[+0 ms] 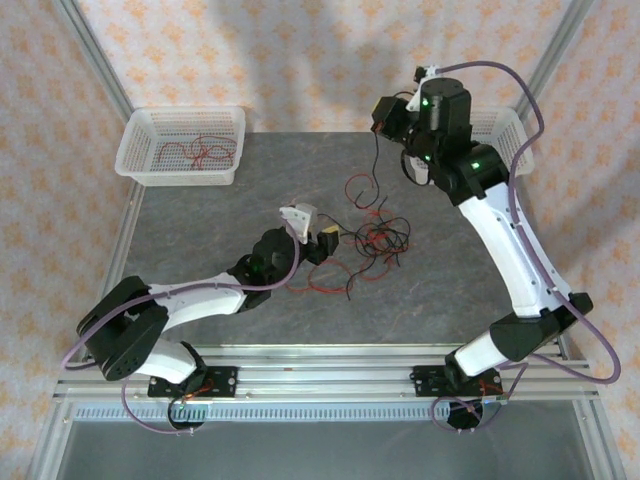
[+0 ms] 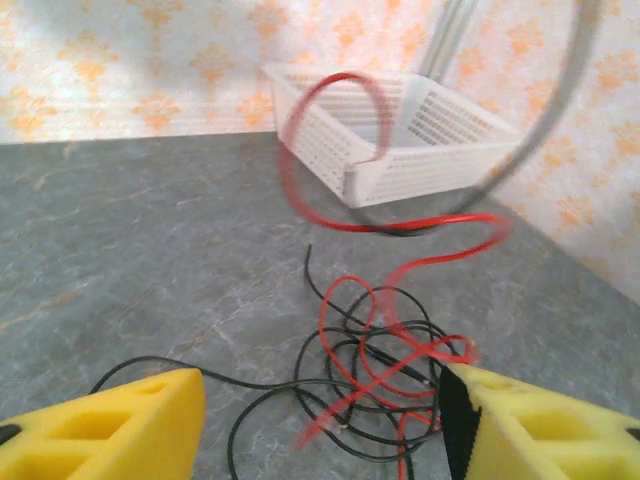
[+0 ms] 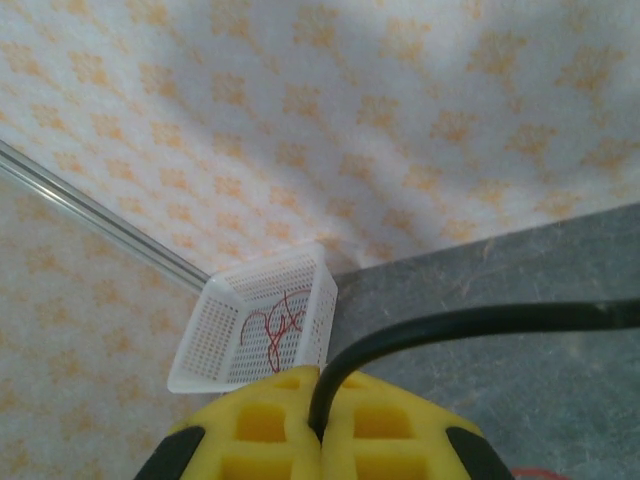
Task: Untangle the cables
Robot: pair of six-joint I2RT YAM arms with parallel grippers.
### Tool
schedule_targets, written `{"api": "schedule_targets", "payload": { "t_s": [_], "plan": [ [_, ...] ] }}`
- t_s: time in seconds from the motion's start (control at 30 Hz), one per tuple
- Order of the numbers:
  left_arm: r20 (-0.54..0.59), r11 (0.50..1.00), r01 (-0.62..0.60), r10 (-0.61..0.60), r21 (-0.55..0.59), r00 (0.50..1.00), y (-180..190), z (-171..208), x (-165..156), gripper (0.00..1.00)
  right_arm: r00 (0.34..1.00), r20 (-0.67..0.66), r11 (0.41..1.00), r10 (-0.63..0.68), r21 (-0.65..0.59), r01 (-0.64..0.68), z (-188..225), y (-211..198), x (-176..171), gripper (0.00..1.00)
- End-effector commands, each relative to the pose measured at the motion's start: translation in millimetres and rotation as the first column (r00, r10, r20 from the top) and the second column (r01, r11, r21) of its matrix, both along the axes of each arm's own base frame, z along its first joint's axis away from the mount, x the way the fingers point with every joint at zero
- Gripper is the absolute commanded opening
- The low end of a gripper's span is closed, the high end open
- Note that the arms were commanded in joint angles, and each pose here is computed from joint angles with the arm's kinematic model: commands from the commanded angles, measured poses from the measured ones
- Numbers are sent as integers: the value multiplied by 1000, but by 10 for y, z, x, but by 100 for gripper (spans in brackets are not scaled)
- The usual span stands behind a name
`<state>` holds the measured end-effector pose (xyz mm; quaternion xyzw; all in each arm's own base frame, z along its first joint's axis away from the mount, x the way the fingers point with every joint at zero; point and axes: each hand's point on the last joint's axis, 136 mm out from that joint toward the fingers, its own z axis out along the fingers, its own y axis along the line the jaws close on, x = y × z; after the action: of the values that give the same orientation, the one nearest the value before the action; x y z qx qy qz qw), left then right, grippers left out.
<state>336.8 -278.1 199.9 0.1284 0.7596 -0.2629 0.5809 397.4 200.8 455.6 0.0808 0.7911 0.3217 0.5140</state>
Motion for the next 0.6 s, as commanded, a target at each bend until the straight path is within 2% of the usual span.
{"api": "schedule_targets", "payload": {
  "t_s": [0.0,0.17,0.33,0.47,0.57],
  "plan": [
    [-9,998,45,-44,43,999,-74,34,-22,68,996,88,997,20,66,-26,315,-50,-150,0],
    [-8,998,56,-56,12,998,-109,169,175,70,992,105,996,69,46,-74,299,7,-205,0],
    [-52,981,121,-130,-154,990,-23,323,395,70,985,134,993,110,29,-114,319,34,-285,0],
    [-38,954,218,-230,-203,972,-116,419,252,69,988,135,995,81,42,-88,305,-15,-287,0],
    [-26,940,289,-298,-182,954,-217,394,29,70,989,135,995,55,77,-66,301,-51,-291,0]
  ]
}}
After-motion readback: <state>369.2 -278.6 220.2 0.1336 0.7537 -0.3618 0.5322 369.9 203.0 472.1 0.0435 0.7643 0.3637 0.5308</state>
